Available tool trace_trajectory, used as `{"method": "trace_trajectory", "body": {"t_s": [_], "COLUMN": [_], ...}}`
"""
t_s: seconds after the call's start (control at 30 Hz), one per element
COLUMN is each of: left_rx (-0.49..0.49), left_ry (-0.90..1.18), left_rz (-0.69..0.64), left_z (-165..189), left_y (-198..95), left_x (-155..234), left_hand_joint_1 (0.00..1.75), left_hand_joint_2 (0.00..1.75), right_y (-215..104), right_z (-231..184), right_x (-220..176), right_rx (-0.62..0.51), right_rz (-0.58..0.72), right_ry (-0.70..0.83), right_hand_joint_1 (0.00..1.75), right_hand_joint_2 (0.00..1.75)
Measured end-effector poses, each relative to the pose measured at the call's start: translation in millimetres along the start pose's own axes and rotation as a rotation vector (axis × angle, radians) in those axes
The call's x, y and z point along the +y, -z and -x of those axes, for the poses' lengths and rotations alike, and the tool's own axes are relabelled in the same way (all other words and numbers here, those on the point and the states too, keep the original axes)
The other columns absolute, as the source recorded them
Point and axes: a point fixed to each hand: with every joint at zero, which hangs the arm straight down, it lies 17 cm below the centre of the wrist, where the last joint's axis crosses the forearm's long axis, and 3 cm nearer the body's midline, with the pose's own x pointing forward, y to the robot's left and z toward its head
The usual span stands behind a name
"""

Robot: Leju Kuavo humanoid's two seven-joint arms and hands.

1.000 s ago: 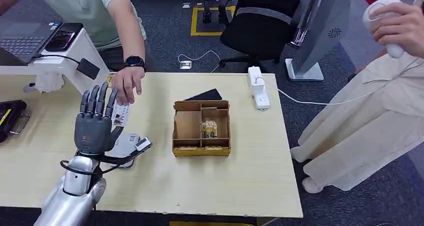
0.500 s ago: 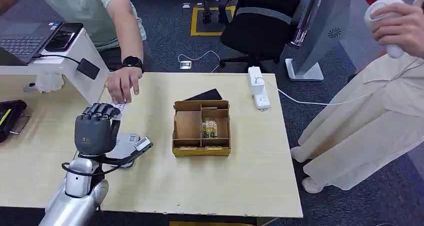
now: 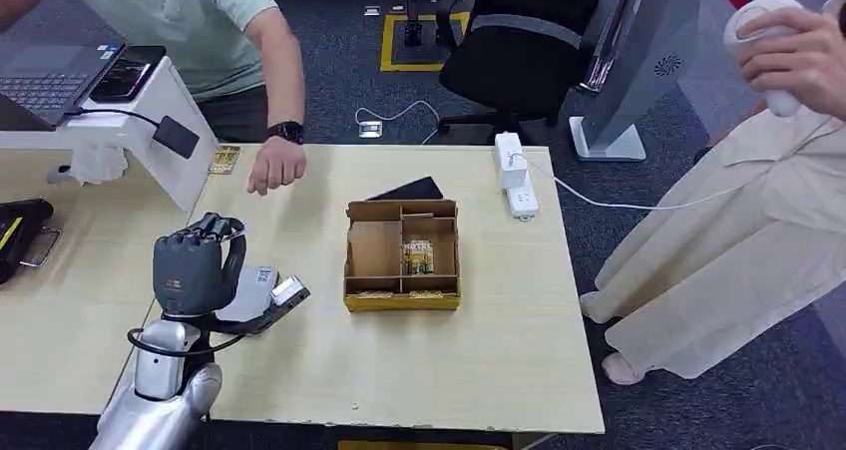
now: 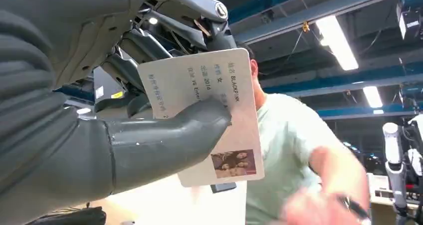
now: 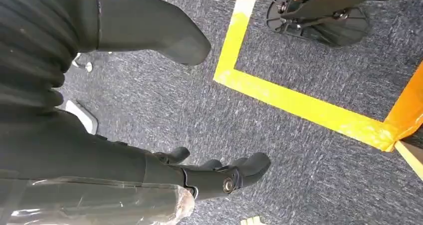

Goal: Pass the card to the sensor for recognition and then transmit it.

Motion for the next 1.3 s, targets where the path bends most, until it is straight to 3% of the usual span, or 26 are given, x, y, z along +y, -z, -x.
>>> {"method": "trace_trajectory", "body": {"t_s": [0.53, 1.3], "left_rx": [0.001, 0.113], "left_ry": [0.007, 0.046], "left_rz": [-0.006, 0.156], "left_z": [-7, 23], "left_y": [-4, -59], "left_x": [1, -47], "left_hand_joint_1": [1.75, 1.75], "left_hand_joint_2": [1.75, 1.75], "right_y": [0, 0], "right_z": [1, 1], "right_x": [0, 0], "right_rx": [0.005, 0.006], "right_rz": [0.0, -0.001], "right_ry": [-0.004, -0.008], "right_hand_joint_1": [0.0, 0.0], "right_hand_joint_2": [1.75, 1.75]}}
